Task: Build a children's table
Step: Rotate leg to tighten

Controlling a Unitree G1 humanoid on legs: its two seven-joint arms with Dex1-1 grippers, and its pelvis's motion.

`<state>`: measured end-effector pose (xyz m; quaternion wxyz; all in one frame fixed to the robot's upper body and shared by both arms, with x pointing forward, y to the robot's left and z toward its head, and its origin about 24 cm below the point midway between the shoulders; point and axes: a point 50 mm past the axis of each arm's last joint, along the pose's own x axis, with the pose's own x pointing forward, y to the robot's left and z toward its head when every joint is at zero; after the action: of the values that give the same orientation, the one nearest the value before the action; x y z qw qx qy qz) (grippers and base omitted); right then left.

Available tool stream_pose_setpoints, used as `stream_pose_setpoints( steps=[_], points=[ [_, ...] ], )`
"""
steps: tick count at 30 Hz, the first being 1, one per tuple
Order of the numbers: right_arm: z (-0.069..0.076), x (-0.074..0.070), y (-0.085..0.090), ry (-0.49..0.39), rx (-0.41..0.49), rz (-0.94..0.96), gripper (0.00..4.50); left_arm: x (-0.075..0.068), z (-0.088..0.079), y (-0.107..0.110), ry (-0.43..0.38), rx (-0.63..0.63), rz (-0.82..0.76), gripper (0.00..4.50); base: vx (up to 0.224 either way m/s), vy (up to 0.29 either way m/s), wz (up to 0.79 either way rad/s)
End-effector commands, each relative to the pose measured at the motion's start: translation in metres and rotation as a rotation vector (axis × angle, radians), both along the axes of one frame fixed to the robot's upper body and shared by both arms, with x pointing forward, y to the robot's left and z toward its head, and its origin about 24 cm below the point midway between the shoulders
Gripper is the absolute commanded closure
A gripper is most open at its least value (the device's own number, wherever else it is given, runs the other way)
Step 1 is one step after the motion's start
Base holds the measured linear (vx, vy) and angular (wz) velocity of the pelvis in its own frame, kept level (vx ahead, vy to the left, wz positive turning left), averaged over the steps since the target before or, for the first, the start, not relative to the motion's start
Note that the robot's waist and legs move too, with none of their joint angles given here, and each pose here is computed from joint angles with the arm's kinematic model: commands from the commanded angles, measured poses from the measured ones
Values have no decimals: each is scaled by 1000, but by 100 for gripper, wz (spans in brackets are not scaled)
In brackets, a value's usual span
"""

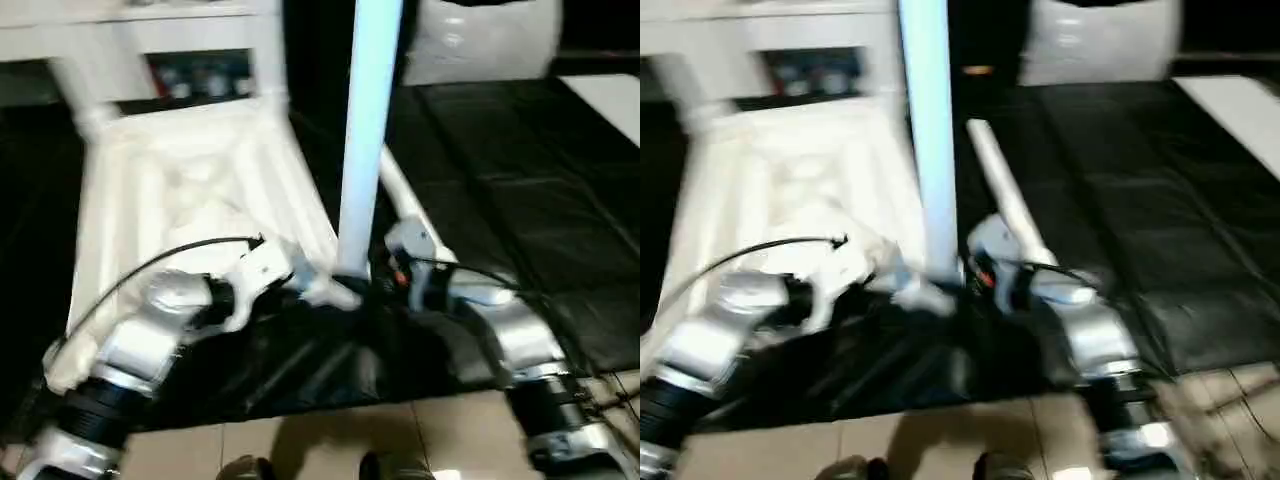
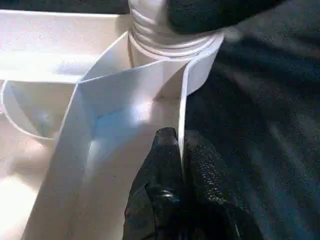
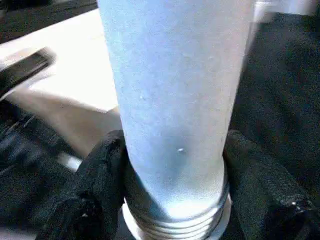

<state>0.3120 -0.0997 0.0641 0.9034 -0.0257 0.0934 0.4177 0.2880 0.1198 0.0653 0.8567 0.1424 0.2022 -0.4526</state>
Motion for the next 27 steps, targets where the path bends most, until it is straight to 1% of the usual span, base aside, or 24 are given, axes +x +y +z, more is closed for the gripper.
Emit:
stream_pose_setpoints(
  steps=[1, 3, 4, 5, 7, 8, 9, 10, 11, 14, 15, 16, 17, 19, 20, 22, 24, 26, 27],
  points=[
    [-13, -5, 33, 80, 17, 15, 194, 4, 15, -21, -75, -82, 72, 450, 0, 0, 0],
    [-10, 2, 42, 93, 44, -86, 194, 10, 18, -29, -92, -132, 179, 450, 0, 0, 0],
    [-10, 3, 42, 94, 45, -91, 194, 10, 19, -29, -93, -133, 183, 450, 0, 0, 0],
    [-9, 9, 47, 132, 66, -195, 194, 16, 23, -35, -118, -142, 267, 450, 0, 0, 0],
    [-8, 11, 48, 137, 57, -217, 194, 18, 24, -37, -130, -141, 287, 450, 0, 0, 0],
    [-8, 13, 49, 125, 48, -219, 194, 21, 26, -40, -144, -141, 310, 450, 0, 0, 0],
    [-7, 13, 50, 121, 56, -219, 194, 22, 27, -41, -150, -140, 316, 450, 0, 0, 0],
    [-7, 13, 50, 119, 66, -221, 141, 22, 28, -42, -153, -139, 323, 450, 0, 0, 0],
    [-7, 13, 50, 119, 66, -221, 128, 22, 28, -42, -153, -139, 323, 450, 0, 0, 0],
    [-10, 13, 44, 107, 42, -255, 123, 24, 28, -41, -164, -95, 301, 450, 0, 0, 0],
    [-11, 13, 41, 99, 26, -265, 92, 24, 27, -40, -166, -86, 298, 450, 0, 0, 0],
    [-11, 12, 38, 86, 13, -271, 82, 24, 26, -39, -164, -77, 287, 450, 0, 0, 0],
    [-11, 12, 37, 84, 10, -273, 82, 24, 26, -39, -164, -76, 286, 450, 0, 0, 0],
    [-12, 12, 33, 71, -1, -282, 52, 24, 24, -38, -161, -67, 289, 450, 0, 0, 0],
    [-10, 10, 28, 53, -9, -289, 52, 27, 24, -36, -164, -61, 312, 450, 0, 0, 0],
    [-9, 9, 25, 39, -16, -294, 35, 28, 23, -34, -167, -56, 329, 450, 0, 0, 0],
    [-3, 5, 15, -5, -28, -301, 24, 36, 21, -29, -177, -47, 377, 450, 0, 0, 0],
    [2, 2, 10, -30, -26, -304, 4, 41, 20, -28, -182, -45, 400, 450, 0, 0, 0],
    [2, 2, 10, -30, -26, -304, 4, 41, 20, -28, -182, -45, 400, 450, 0, 0, 0]
  ],
)
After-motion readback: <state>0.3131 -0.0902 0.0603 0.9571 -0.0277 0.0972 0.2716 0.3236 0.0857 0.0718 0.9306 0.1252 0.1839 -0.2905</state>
